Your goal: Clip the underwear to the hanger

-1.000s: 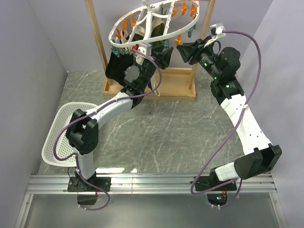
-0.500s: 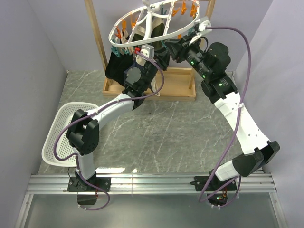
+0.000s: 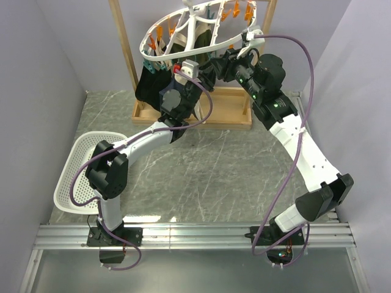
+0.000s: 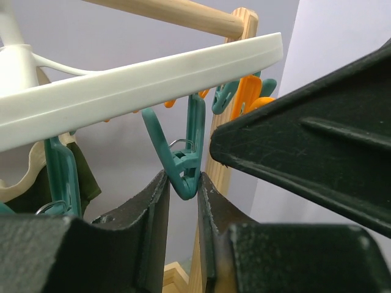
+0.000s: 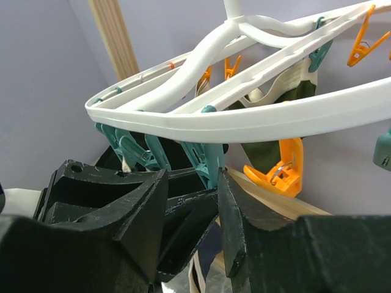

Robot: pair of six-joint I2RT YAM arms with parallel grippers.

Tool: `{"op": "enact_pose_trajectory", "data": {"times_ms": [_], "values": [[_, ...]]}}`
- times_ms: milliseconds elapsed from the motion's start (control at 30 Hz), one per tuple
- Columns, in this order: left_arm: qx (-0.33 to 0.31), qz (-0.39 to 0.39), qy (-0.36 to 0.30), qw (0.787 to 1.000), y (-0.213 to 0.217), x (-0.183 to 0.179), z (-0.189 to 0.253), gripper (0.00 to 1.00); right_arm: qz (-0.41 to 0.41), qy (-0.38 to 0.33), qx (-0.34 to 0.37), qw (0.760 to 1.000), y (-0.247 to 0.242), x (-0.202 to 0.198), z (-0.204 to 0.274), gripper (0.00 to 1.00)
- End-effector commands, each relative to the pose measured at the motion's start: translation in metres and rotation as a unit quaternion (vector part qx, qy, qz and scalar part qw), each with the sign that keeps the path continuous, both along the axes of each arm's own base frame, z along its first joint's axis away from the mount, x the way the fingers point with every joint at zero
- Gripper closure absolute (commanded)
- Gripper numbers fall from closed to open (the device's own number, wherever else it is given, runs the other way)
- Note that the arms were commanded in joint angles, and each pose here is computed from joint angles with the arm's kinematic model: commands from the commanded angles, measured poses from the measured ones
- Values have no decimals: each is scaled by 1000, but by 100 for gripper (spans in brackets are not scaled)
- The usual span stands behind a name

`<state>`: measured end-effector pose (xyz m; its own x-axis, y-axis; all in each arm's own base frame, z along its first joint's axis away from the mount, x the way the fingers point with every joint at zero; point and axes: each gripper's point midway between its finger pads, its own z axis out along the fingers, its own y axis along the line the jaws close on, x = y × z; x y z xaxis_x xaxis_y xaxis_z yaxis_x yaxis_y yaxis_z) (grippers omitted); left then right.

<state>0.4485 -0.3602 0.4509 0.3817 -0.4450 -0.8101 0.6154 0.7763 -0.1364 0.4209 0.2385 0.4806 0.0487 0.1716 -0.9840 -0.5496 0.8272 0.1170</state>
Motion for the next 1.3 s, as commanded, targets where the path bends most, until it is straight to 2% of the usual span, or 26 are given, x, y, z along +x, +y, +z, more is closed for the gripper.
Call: {"op": "enact_pose_trajectory", "data": {"times_ms": [0, 567, 867, 1033, 1100, 1267], "values": [[-12, 2, -34, 999, 5, -18, 25, 76, 2, -30, 30, 999, 2, -3, 28, 54], [24, 7, -48, 999, -4, -24, 16, 86, -13, -37, 25, 999, 15, 14, 30, 47], [64, 13, -78, 995, -10, -32, 11, 84, -18, -35, 9, 999, 19, 25, 23, 49], [74, 10, -86, 993, -13, -37, 9, 83, -32, -40, 12, 999, 13, 28, 27, 61], [72, 10, -85, 994, -13, -37, 8, 78, -29, -43, 14, 999, 12, 28, 30, 70], [68, 10, -67, 995, -9, -37, 12, 58, -8, -45, 22, 999, 15, 23, 37, 80]]}}
